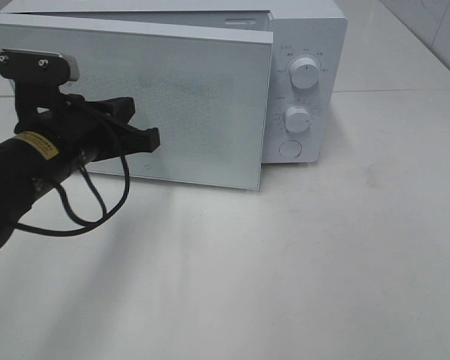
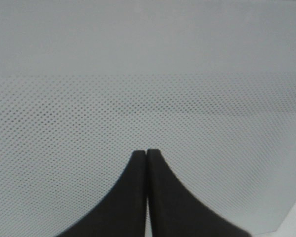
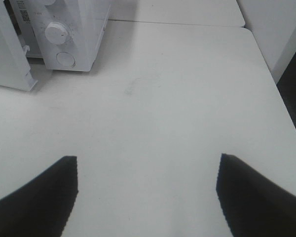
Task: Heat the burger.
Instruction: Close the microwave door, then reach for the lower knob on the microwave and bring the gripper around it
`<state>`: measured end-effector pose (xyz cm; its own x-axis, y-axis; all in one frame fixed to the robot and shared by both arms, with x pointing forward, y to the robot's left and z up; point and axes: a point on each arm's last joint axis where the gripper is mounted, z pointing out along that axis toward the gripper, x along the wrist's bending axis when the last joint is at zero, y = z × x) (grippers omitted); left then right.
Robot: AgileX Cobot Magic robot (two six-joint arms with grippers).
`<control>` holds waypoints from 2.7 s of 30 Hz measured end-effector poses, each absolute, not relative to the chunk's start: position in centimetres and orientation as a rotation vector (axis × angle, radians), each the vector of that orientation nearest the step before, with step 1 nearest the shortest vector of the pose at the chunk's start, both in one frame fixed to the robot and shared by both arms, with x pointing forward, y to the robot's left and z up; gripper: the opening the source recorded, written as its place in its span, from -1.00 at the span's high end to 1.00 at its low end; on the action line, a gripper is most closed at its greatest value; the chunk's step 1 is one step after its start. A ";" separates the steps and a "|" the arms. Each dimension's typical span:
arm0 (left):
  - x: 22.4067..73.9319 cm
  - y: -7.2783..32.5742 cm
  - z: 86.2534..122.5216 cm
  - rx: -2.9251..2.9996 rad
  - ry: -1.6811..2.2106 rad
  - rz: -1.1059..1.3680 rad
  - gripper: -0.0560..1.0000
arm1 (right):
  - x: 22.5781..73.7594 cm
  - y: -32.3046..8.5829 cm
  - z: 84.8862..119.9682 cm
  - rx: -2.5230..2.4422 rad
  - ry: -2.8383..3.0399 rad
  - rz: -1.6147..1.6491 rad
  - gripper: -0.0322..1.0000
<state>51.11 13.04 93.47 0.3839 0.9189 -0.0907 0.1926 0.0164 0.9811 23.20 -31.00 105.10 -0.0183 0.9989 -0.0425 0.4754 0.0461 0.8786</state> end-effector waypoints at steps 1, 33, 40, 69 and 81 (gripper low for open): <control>51.7 12.2 93.6 1.452 1.062 0.782 0.89 | 23.2 -31.0 105.1 1.523 1.591 0.903 -0.53; 57.3 2.9 94.5 1.548 1.128 0.720 0.89 | 23.2 -31.0 105.1 1.523 1.591 0.904 -0.53; 56.0 2.5 94.7 1.542 1.157 0.686 0.89 | 23.2 -31.0 105.1 1.523 1.591 0.904 -0.53; 47.7 8.5 99.6 2.310 1.179 -0.108 -0.98 | 23.2 -31.0 105.1 1.523 1.591 0.904 -0.53; 48.0 19.3 104.5 2.211 1.507 -0.225 -0.98 | 23.2 -31.0 105.1 1.523 1.591 0.904 -0.53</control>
<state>48.00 19.28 104.52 0.3891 0.8400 -0.3783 0.9139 -0.3002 0.2734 23.20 -30.99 105.10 -0.0189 0.9990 -0.0417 0.4754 0.0456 0.8786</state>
